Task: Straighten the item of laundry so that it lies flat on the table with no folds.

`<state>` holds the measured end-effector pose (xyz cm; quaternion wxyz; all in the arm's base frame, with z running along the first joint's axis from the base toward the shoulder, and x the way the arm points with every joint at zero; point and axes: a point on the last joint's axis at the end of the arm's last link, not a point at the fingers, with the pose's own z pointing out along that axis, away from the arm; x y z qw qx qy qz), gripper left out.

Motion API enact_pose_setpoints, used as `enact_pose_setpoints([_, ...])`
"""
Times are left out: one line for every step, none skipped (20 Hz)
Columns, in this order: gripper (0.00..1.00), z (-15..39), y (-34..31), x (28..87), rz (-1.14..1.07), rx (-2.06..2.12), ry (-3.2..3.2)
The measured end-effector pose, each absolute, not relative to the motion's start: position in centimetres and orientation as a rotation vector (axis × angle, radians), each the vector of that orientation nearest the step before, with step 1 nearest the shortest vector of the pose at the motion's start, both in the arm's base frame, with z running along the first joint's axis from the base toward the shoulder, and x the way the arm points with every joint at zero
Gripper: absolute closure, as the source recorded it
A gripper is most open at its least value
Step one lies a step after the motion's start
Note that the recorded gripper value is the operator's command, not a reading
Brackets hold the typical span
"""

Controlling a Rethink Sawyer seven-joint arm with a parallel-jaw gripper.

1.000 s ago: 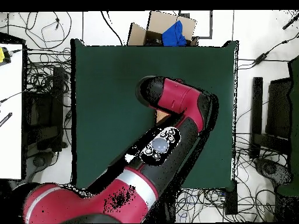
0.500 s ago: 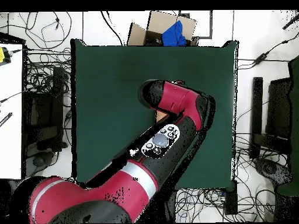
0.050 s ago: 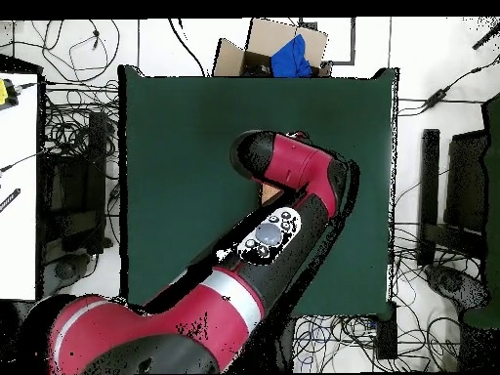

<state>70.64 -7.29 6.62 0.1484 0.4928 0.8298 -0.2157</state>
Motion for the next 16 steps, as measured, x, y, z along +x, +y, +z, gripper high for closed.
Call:
enact_pose_setpoints([0.0,6.7,-7.3,70.7,-0.616,1.42,2.384])
enact_pose_setpoints([0.0,6.8,-7.1,71.0,-0.604,1.427,2.378])
enact_pose_setpoints([0.0,6.8,-7.1,71.1,-0.601,1.428,2.377])
enact_pose_setpoints([0.0,7.0,-7.0,71.5,-0.589,1.43,2.37])
enact_pose_setpoints([0.0,7.0,-7.0,71.6,-0.584,1.429,2.368])
enact_pose_setpoints([0.0,7.1,-6.9,71.8,-0.576,1.429,2.363])
enact_pose_setpoints([0.0,7.1,-6.8,72.1,-0.568,1.428,2.358])
enact_pose_setpoints([0.0,7.2,-6.7,72.3,-0.56,1.428,2.354])
enact_pose_setpoints([0.0,7.3,-6.6,72.6,-0.552,1.427,2.349])
enact_pose_setpoints([0.0,7.3,-6.6,72.7,-0.547,1.427,2.346])
enact_pose_setpoints([0.0,7.3,-6.6,72.9,-0.543,1.426,2.343])
enact_pose_setpoints([0.0,7.3,-6.5,73.2,-0.532,1.423,2.336])
enact_pose_setpoints([0.0,7.3,-6.4,73.4,-0.527,1.421,2.332])
enact_pose_setpoints([0.0,7.2,-6.3,73.6,-0.522,1.418,2.329])
enact_pose_setpoints([0.0,7.1,-6.2,73.9,-0.514,1.411,2.324])
enact_pose_setpoints([0.0,7.1,-6.2,74.1,-0.51,1.408,2.321])
